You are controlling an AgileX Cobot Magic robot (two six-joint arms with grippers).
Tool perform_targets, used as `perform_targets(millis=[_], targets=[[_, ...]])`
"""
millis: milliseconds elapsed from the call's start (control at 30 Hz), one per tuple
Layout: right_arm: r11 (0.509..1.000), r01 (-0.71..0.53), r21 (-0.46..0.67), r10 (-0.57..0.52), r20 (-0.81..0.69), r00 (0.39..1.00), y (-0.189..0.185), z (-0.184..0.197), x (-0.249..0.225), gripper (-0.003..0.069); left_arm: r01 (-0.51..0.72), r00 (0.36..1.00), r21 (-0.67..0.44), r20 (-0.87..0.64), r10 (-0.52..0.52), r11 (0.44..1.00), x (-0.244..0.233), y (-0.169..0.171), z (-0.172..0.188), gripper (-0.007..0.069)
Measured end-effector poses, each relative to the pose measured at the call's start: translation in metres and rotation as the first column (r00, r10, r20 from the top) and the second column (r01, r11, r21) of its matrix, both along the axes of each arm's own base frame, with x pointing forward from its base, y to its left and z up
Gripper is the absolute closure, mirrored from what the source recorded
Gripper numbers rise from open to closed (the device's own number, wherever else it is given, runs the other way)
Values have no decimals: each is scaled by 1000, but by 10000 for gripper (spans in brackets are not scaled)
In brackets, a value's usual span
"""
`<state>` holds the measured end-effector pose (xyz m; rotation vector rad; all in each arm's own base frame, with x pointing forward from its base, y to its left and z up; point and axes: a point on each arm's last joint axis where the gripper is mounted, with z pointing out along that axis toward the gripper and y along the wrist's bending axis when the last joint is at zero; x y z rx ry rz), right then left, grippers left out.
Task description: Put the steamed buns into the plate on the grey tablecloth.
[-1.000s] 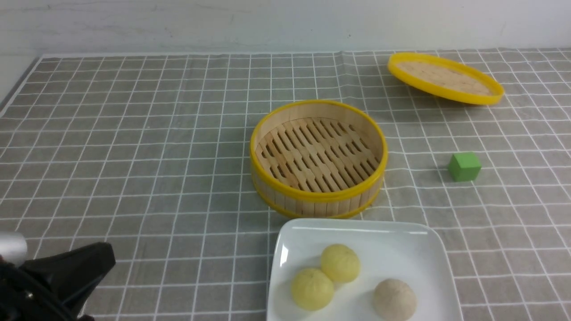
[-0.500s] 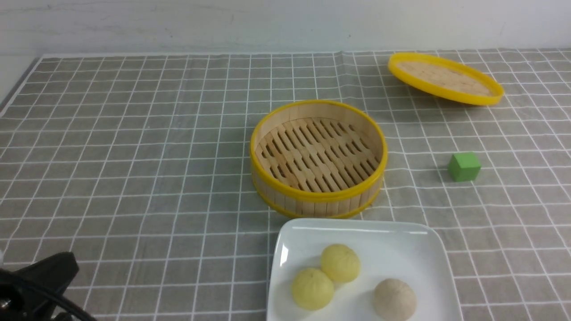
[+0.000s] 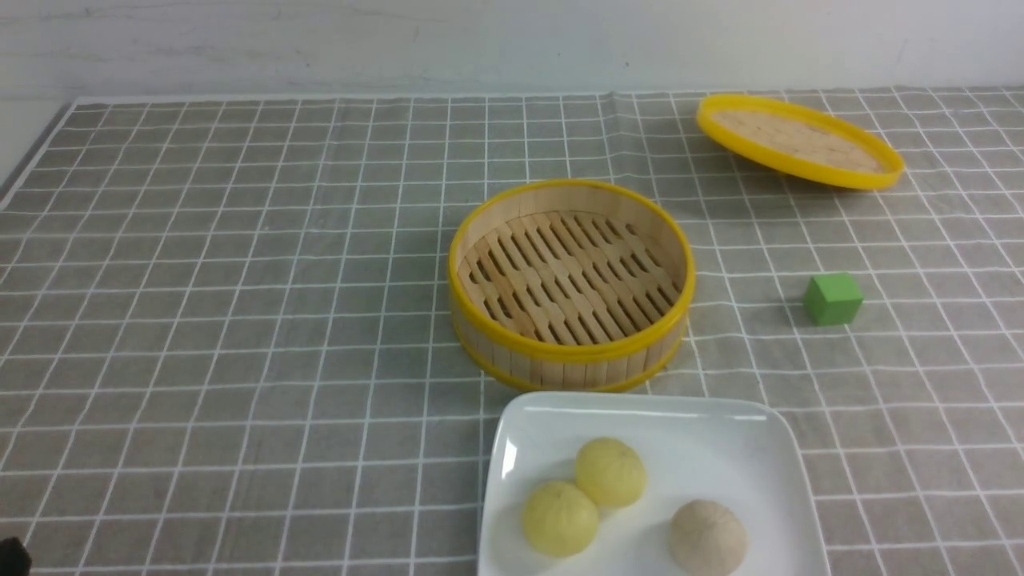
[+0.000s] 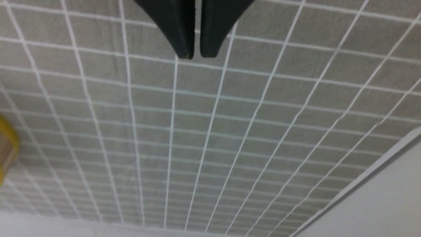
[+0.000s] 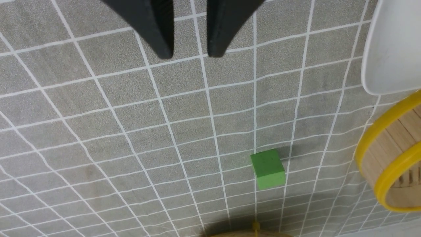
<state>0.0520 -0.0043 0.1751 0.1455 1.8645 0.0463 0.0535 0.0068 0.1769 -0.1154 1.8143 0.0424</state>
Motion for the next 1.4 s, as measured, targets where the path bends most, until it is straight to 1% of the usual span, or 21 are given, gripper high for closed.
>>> perform_targets(millis=[233,467,633,1400], targets=[[1000,0,0,0,0,1000,0,0,0,475,-9,999,7,-40,9,1000,-1,1,-5,571],[1000,0,0,0,0,1000,0,0,0,463,-10,999,5,-45,10,1000,-1,1,-5,559],[1000,0,0,0,0,1000,0,0,0,458,12,999,5,-46,-12,1000,-1,0,-5,552],[1000,0,0,0,0,1000,0,0,0,459,13,999,5,-46,-12,1000,-1,0,-5,527]])
